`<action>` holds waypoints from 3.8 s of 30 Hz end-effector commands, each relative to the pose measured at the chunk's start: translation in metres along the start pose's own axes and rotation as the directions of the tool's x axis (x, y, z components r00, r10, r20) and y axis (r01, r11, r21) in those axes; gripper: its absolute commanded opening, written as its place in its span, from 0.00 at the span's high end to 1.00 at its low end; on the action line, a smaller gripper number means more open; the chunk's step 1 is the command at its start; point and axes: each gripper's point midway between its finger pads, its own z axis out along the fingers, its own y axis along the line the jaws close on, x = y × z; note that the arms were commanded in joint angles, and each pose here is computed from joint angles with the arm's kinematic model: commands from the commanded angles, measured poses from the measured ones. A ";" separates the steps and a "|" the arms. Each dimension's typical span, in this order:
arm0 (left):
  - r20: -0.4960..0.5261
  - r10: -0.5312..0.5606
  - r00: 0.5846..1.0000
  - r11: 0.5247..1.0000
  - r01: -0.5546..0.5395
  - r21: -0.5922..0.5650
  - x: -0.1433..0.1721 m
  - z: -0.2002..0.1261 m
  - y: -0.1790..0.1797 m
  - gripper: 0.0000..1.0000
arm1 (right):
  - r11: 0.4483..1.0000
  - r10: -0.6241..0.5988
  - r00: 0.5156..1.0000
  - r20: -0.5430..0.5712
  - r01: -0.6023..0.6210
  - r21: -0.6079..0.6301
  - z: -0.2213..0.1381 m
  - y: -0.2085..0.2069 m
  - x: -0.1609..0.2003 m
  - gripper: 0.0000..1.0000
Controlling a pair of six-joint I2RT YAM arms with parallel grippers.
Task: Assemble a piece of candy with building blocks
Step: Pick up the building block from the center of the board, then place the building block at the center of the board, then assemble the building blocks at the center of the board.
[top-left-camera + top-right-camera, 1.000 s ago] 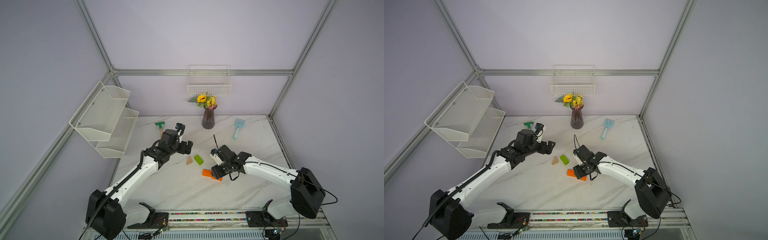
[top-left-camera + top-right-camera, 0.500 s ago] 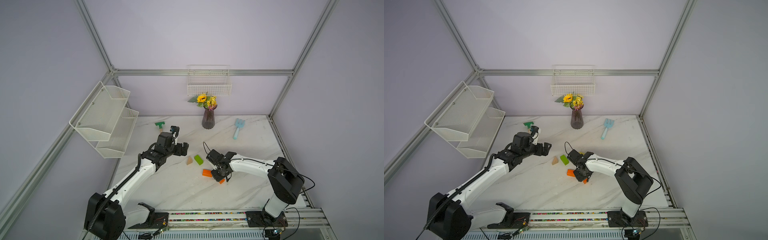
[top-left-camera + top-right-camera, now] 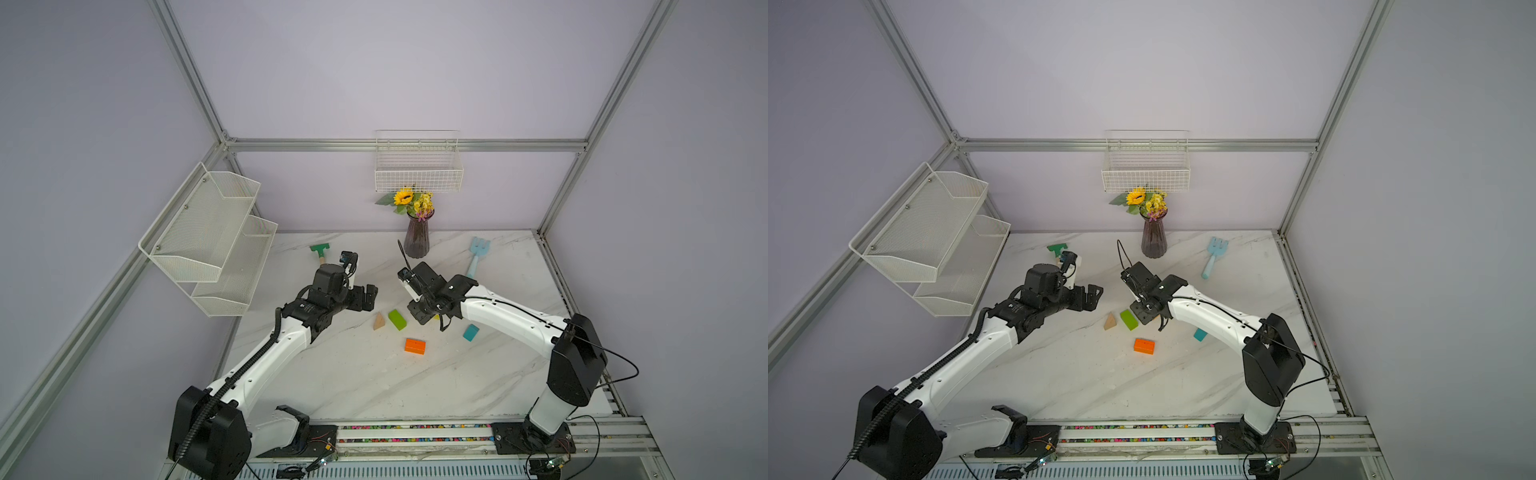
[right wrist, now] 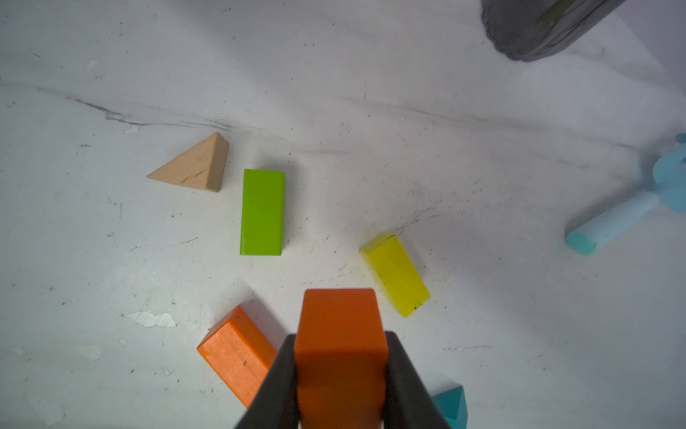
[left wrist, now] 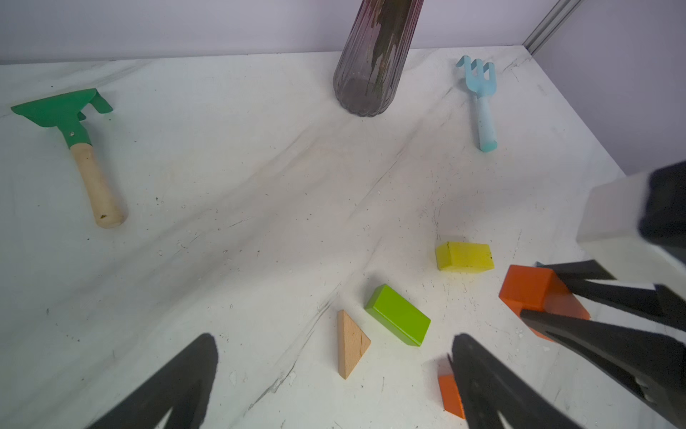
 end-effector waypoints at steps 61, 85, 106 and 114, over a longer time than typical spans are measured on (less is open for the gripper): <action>0.022 -0.038 0.999 0.998 0.037 0.053 -0.001 -0.013 -0.007 0.14 | 0.997 -0.021 0.867 0.497 0.056 -0.055 -0.027 -0.104 -0.046 0.39; -0.518 0.120 0.847 0.886 0.144 0.441 0.164 -0.038 -0.133 1.00 | 0.946 0.193 0.973 0.128 -0.150 -0.287 0.092 -0.104 -0.001 1.00; -0.519 0.220 0.826 0.944 -0.045 0.327 0.183 0.060 -0.141 1.00 | 0.900 0.291 0.956 -0.022 -0.282 -0.332 0.112 -0.071 0.070 1.00; -0.471 0.184 0.863 0.954 -0.041 0.298 0.171 0.087 -0.138 1.00 | 0.892 0.296 0.955 -0.010 -0.280 -0.355 0.112 -0.066 0.069 1.00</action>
